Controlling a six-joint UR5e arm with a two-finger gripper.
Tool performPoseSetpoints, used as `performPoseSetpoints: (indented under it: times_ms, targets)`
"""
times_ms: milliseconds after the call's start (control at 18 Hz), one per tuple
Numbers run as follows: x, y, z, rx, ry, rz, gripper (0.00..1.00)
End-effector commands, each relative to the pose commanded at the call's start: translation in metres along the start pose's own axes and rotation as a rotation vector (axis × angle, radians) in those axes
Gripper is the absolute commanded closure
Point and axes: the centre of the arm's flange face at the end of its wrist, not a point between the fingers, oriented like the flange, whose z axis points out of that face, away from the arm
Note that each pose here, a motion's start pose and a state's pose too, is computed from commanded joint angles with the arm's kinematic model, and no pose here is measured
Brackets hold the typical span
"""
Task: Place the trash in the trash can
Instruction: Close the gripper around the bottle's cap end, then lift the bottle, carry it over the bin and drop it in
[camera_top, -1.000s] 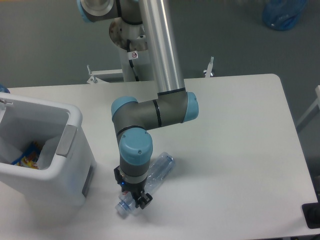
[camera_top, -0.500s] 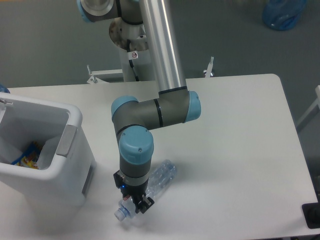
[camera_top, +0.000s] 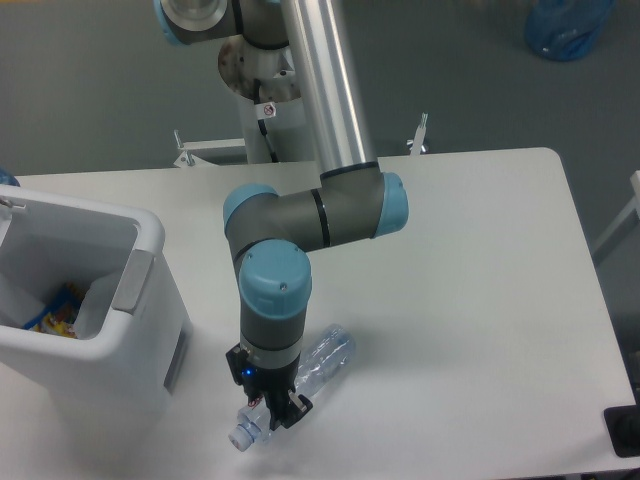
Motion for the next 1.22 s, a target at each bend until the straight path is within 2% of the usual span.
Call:
performPoseSetpoints:
  times_ms: [333,500,611,833,1000,1222]
  targets:
    - [-0.029,-0.011,-0.110,0.226,-0.048,-0.112,0.57]
    - [-0.035,-0.009,-0.156,0.351,-0.030,-0.152,0.57]
    - [-0.034,-0.008,-0.181,0.424,-0.002,-0.209,0.57]
    - [-0.024,-0.025,-0.215,0.558,0.080,-0.233,0.57]
    - [-0.020,-0.043,-0.245,0.690,0.179,-0.254,0.57]
    - [-0.027,-0.062,-0.296,0.798,0.223,-0.263,0.57]
